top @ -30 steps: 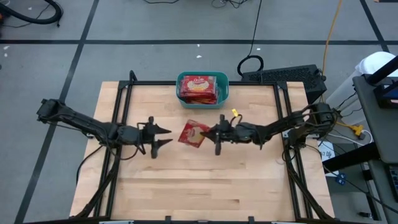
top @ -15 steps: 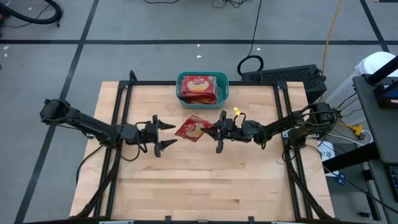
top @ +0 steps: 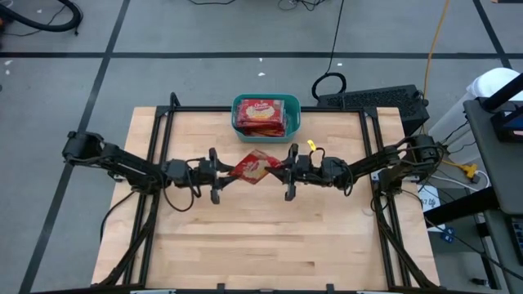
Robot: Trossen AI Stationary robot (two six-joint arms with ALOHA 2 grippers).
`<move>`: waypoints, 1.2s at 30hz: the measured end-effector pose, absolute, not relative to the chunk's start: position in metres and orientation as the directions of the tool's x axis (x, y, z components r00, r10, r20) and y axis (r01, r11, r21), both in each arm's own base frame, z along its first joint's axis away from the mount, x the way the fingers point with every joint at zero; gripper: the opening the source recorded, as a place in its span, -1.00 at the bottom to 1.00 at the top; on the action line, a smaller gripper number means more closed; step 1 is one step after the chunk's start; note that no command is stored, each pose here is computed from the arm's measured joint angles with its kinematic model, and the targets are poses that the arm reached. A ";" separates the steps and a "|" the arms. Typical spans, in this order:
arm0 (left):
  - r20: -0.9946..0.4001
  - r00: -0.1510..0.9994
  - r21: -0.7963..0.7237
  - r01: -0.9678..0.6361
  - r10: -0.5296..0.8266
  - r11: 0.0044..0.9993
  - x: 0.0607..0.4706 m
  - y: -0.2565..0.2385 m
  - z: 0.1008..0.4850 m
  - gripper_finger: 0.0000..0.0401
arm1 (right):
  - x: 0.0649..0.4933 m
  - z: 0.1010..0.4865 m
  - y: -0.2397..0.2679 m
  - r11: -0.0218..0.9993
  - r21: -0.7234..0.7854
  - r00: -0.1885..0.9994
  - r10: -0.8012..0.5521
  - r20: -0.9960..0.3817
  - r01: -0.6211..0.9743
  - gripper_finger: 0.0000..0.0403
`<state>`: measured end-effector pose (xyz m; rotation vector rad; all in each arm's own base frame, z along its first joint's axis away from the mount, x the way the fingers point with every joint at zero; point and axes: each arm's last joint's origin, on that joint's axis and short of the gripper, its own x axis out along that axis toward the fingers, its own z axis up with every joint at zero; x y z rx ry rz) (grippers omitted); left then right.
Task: Sort popcorn bags into baskets
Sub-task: Put the red popcorn bag into the green bin
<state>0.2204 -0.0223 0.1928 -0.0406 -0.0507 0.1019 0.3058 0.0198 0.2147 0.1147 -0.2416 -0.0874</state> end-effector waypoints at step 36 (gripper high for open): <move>-0.326 0.886 0.345 -0.212 0.329 0.914 0.229 0.173 0.328 -0.89 | 0.251 0.154 -0.002 0.937 0.091 0.937 -0.323 -0.136 0.337 -0.29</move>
